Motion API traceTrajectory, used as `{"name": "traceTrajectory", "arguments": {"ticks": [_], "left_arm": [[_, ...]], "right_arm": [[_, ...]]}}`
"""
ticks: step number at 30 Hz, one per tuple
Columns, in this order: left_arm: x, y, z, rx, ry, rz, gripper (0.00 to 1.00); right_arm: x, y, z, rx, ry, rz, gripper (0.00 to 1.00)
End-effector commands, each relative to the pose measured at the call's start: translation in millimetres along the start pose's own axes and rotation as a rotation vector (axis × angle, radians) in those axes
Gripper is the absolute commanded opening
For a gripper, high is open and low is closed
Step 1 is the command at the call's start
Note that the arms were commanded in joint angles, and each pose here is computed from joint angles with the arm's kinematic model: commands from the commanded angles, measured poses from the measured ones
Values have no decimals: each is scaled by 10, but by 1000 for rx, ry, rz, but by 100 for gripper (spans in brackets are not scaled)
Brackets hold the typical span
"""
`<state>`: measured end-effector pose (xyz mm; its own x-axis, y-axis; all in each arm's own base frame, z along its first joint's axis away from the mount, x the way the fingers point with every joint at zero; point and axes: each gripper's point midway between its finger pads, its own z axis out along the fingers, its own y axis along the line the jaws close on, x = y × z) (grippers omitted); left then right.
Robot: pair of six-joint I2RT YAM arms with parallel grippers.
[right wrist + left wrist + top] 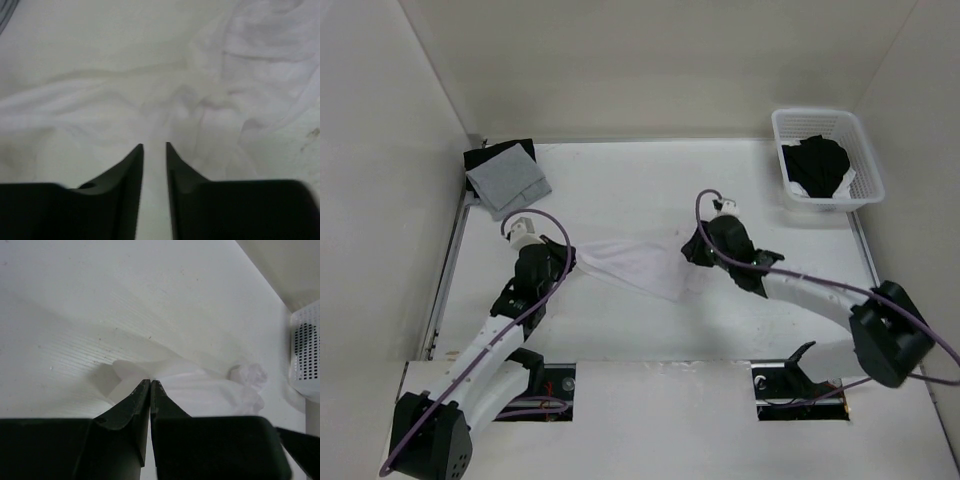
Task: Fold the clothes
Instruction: Flatten the tank top out
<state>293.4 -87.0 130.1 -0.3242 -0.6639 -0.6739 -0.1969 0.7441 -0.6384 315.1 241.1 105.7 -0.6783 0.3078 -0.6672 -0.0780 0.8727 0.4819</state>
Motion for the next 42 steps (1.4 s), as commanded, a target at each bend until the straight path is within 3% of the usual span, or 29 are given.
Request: {"name": "traceTrajectory", "arguments": {"ticks": [1,3,5,7,9,12,17,23,28,35,38,42], "left_arm": [[49,23,17,13,8,-7,3],[84,45,23,10,17,-4,3],[111,53,30,6,24,-1,2],[158,67,40,-2,38,13,1],[179,60,48,1,41,15,1],[198,36,43,10,46,12,1],[163,-19,14,35,35,6,1],[151,-54,21,42,34,7,1],[151,-120,16,58,35,9,1],[-171,-507,-127,149,-41,-17,1],[-538,-870,-333,233,-135,-42,1],[-1315,-1503,-896,388,-342,-99,1]], "right_arm": [[330,255,-281,-107,-10,48,19],[618,242,-363,-110,33,50,7],[807,217,-404,-103,57,49,7],[960,197,-426,-101,80,38,16],[1049,155,-396,-92,91,38,31],[1111,122,-315,-85,94,36,43],[1168,92,-197,-74,107,39,45],[1236,9,-123,-37,115,45,32],[1172,17,-149,-35,88,49,11],[642,442,-722,-156,-27,51,2],[171,671,-1248,-247,-141,51,2],[-562,905,-2148,-358,-329,30,1]]}}
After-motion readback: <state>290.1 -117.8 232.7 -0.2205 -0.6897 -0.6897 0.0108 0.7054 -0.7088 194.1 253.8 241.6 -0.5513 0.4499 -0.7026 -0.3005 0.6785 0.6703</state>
